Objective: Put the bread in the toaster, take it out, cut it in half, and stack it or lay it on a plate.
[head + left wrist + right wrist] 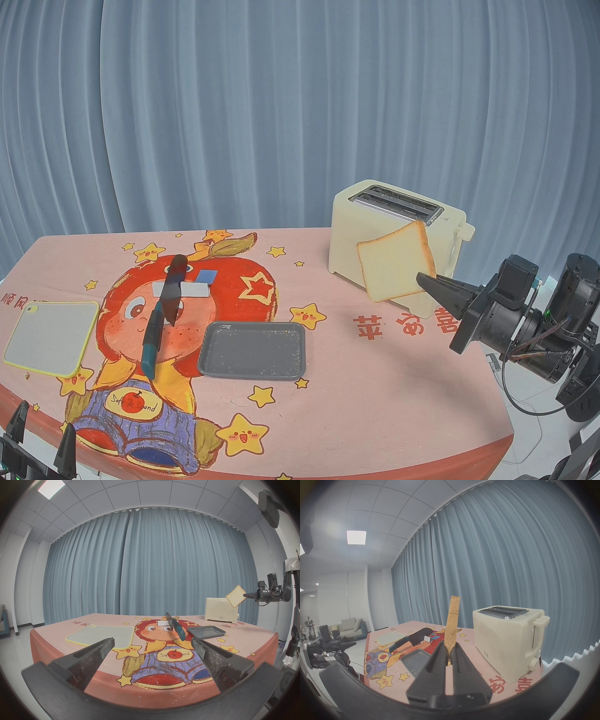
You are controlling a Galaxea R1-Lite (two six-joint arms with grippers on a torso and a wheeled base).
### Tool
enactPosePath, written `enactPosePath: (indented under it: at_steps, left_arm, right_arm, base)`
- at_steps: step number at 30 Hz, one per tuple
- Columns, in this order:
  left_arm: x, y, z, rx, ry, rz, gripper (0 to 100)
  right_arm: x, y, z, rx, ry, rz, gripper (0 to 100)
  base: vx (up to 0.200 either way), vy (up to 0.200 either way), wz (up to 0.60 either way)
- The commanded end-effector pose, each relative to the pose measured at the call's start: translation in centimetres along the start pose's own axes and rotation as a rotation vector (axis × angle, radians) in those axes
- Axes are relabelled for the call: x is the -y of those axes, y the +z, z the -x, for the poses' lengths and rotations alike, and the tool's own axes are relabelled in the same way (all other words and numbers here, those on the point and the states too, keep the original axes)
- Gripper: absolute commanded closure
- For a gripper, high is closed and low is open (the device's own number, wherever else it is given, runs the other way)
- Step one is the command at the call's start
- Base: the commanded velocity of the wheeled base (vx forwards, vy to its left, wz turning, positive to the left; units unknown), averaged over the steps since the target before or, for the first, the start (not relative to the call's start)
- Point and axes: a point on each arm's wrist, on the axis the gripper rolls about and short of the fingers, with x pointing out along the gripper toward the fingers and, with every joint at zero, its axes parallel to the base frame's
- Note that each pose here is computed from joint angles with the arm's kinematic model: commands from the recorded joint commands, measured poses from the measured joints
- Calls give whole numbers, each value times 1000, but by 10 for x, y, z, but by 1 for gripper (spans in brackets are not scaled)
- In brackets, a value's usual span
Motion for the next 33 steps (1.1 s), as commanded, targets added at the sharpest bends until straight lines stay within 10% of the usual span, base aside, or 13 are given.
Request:
enactPosePath:
  at_steps: [1,28,33]
  left_arm:
    - [0,-5,-1,-19,1,0,0]
    - [0,-5,-1,-19,1,0,0]
    - [0,-5,-1,-19,1,0,0]
  right_arm:
    - [0,0,0,1,0,0,100]
    - [5,3,12,10,21,8,100]
    - [12,16,15,58,25,72,100]
  base:
    - [0,0,0]
    - [0,0,0]
    - [0,0,0]
